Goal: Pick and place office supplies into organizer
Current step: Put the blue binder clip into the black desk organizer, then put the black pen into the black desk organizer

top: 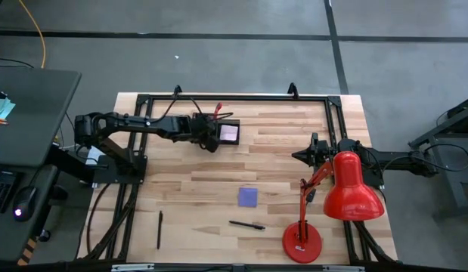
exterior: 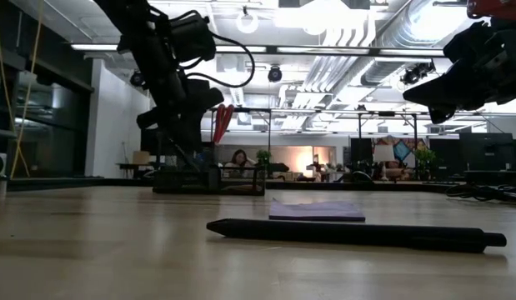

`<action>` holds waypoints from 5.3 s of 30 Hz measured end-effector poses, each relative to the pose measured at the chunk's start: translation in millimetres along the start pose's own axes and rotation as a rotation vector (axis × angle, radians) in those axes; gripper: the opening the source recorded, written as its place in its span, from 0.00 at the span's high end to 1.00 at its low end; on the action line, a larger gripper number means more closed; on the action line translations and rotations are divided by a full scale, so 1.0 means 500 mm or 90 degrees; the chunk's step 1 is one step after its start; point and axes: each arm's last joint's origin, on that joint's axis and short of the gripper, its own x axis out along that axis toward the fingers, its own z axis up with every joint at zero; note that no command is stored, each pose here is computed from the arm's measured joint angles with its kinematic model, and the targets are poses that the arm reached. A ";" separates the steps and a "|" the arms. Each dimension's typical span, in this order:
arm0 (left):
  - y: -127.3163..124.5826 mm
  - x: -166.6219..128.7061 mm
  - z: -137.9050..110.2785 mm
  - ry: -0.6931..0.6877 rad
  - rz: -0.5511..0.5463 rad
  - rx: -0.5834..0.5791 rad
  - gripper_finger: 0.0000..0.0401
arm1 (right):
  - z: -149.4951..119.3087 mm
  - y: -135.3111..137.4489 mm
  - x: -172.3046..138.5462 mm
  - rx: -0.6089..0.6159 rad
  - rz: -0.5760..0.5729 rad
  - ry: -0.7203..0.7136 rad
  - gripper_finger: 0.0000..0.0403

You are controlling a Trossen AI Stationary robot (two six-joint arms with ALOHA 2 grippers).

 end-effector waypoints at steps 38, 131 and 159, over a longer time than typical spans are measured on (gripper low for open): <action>-0.227 -0.102 -0.170 -0.102 -0.269 0.489 0.57 | 0.000 0.000 0.000 0.000 0.000 0.000 1.00; -0.627 0.004 -0.262 0.138 -0.301 0.751 0.57 | -0.008 -0.001 0.007 0.000 -0.004 0.033 1.00; -0.624 0.006 -0.261 0.134 -0.271 0.724 0.97 | -0.008 -0.001 0.007 0.000 -0.004 0.033 1.00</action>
